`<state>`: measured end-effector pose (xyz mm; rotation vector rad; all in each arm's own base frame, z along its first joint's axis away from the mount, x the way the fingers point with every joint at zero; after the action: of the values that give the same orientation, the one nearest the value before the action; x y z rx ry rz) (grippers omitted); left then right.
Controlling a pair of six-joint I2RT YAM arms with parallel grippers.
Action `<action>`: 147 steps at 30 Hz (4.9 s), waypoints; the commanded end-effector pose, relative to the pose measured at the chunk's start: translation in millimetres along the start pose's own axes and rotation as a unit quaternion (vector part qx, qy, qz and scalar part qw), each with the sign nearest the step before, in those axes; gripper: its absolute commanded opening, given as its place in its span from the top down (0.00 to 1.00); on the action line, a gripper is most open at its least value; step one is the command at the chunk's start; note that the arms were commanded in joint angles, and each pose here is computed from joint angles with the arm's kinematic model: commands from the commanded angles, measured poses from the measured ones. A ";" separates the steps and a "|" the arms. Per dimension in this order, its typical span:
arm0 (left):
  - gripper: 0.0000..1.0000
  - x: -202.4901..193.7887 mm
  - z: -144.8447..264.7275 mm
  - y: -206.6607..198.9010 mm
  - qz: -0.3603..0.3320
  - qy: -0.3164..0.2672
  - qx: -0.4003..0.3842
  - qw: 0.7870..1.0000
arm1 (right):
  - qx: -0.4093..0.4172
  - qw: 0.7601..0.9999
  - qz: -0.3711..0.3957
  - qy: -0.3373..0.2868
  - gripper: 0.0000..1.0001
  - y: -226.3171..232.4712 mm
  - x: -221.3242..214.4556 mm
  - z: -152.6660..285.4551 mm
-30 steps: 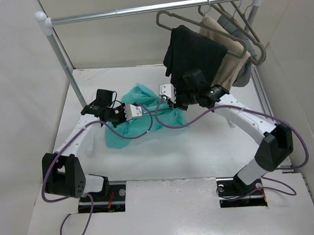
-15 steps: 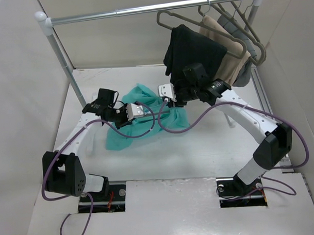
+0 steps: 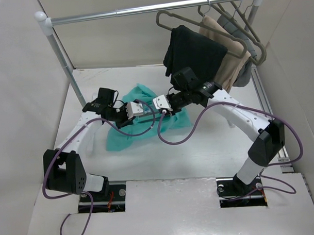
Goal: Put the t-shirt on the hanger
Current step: Place tshirt on hanger
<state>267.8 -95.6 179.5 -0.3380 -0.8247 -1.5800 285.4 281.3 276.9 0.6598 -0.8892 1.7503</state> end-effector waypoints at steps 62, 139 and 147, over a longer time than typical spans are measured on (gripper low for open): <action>0.49 25.9 78.9 48.8 -0.029 -0.039 0.111 0.993 | -0.017 0.991 -0.124 -0.055 1.00 -28.5 -21.1 23.8; 1.00 16.4 -20.3 -46.6 -0.216 -0.082 0.075 0.970 | -0.354 0.787 -0.392 -0.319 1.00 -124.3 87.2 66.3; 1.00 30.5 -15.9 -61.6 -0.234 -0.098 0.026 0.967 | -0.362 0.823 -0.330 -0.287 1.00 -135.6 89.3 71.7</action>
<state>204.4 -123.9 146.2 -0.2817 -1.0704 -1.9818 386.0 304.4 371.9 0.8399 -1.2366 0.3838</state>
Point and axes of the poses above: each gripper's point midway between its finger pads, its own z axis back along the fingers, its own y axis along the line the jaws close on, x = y × z, the point moved 7 cm from there along z, back along the fingers, and after that the axes turned 15 degrees about -z, right-handed, at the moved point
